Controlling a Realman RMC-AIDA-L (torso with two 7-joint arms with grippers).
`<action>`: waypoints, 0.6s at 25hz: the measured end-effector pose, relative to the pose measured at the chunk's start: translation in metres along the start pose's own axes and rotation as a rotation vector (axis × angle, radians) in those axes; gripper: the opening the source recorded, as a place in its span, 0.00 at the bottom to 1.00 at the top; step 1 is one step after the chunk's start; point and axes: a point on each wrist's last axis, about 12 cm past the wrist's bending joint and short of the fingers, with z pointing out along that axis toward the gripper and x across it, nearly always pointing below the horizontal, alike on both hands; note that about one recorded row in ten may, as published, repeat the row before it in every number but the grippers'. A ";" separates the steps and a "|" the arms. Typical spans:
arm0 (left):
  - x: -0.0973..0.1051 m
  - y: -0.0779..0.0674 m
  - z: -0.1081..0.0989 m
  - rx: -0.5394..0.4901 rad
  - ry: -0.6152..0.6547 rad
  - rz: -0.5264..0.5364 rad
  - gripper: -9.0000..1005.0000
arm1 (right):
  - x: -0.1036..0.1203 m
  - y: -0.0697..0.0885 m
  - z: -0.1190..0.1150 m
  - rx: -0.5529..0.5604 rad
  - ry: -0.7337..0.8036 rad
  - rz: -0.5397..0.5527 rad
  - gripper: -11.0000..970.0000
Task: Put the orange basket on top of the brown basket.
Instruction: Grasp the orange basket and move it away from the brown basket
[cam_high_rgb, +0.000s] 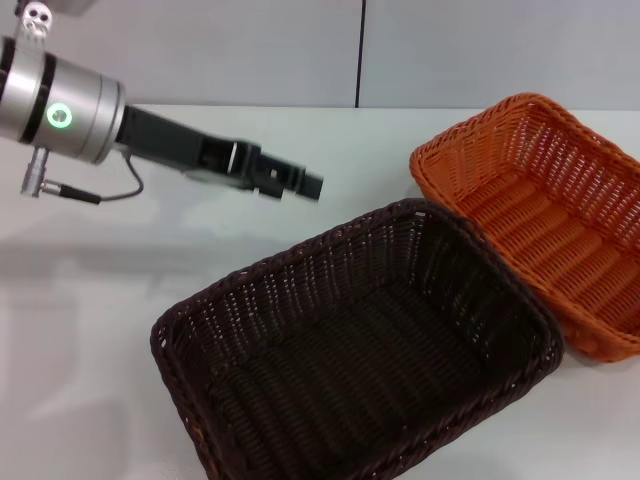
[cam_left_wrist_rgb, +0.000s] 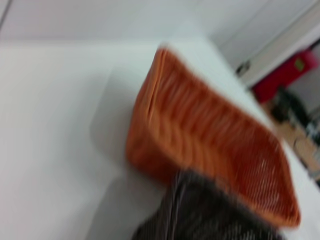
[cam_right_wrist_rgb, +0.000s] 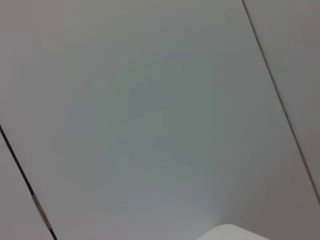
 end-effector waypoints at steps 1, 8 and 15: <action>-0.001 0.000 -0.001 0.005 -0.021 0.004 0.58 | -0.003 -0.001 0.002 -0.015 0.008 0.012 0.77; -0.014 -0.006 -0.011 0.090 -0.241 0.081 0.82 | -0.045 -0.009 0.018 -0.229 0.143 0.095 0.77; -0.032 -0.001 -0.021 0.031 -0.455 0.205 0.82 | -0.117 -0.003 0.014 -0.487 0.374 0.143 0.77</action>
